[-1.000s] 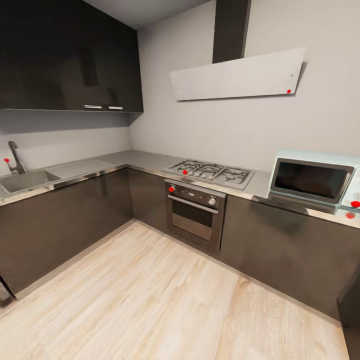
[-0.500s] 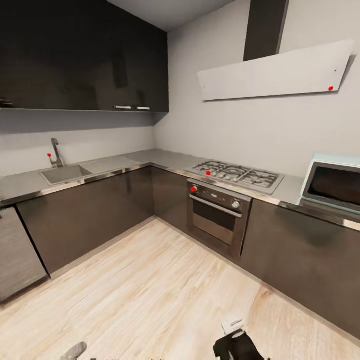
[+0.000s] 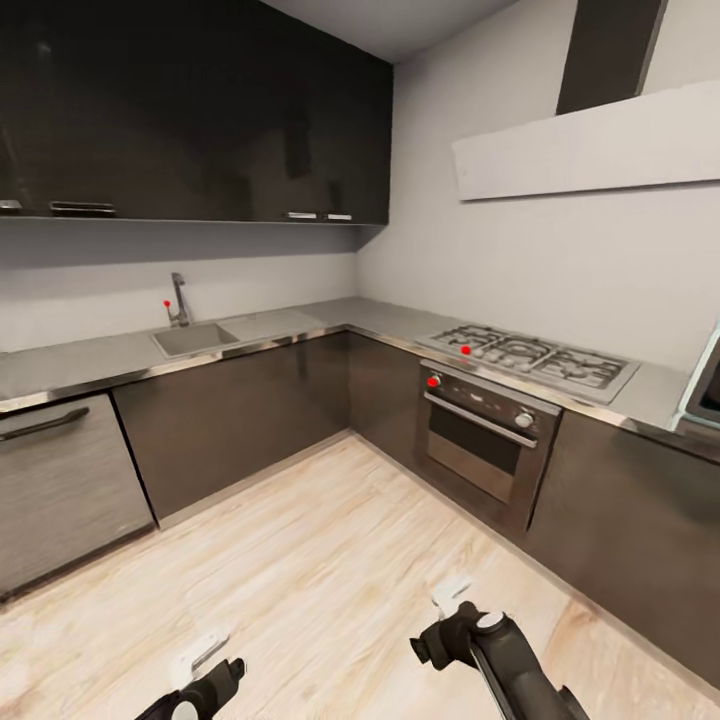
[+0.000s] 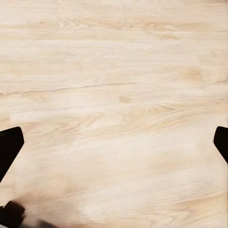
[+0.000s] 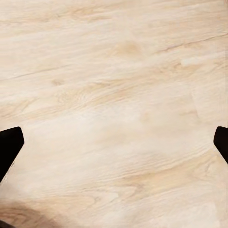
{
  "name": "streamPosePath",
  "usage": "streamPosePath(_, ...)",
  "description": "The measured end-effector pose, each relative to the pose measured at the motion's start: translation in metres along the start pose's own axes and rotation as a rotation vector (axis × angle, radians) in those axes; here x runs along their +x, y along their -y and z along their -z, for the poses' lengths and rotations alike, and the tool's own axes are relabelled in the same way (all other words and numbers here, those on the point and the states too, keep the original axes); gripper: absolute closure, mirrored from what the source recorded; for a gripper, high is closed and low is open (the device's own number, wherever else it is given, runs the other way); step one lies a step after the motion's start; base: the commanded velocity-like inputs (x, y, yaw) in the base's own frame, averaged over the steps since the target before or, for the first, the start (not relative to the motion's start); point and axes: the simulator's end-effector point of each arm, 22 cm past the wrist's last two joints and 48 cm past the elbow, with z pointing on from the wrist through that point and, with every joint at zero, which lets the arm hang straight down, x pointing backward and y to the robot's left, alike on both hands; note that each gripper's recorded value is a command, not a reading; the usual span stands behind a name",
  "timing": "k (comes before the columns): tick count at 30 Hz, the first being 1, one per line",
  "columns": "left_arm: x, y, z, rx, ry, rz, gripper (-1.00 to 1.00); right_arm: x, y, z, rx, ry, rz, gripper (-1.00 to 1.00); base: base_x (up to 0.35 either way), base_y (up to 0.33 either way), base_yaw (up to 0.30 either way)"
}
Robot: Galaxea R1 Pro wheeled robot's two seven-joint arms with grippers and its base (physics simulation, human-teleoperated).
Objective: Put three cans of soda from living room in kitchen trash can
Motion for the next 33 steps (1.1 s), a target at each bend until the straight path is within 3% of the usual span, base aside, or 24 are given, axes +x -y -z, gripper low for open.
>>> streamPosePath(4,0.0,0.001,0.0,0.002,0.002,0.002,-1.0,-0.002,-0.01,0.02,-0.001,0.046,-0.004,-1.0,0.0,0.0,0.3)
streamPosePath(7,-0.002,0.001,0.002,0.002,0.011,0.006,-1.0,0.017,-0.021,0.045,-0.002,0.013,-0.044,-1.0,0.0,0.0,0.3)
streamPosePath(11,-0.002,-0.001,0.002,0.0,0.016,0.008,-1.0,0.028,-0.026,0.057,-0.001,-0.01,-0.066,-1.0,0.0,0.0,0.3)
streamPosePath(17,-0.008,-0.006,0.006,-0.009,0.048,0.02,-1.0,0.032,-0.026,0.064,-0.002,-0.02,-0.084,-1.0,-0.105,0.096,0.234)
streamPosePath(27,-0.013,-0.019,0.014,-0.051,0.075,0.032,-1.0,0.034,-0.032,0.064,-0.009,-0.034,-0.088,-1.0,-0.218,0.235,0.021)
streamPosePath(33,-0.015,-0.024,0.024,-0.028,0.085,0.082,-1.0,0.031,-0.028,0.06,-0.005,-0.038,-0.088,-1.0,-0.204,0.273,0.009)
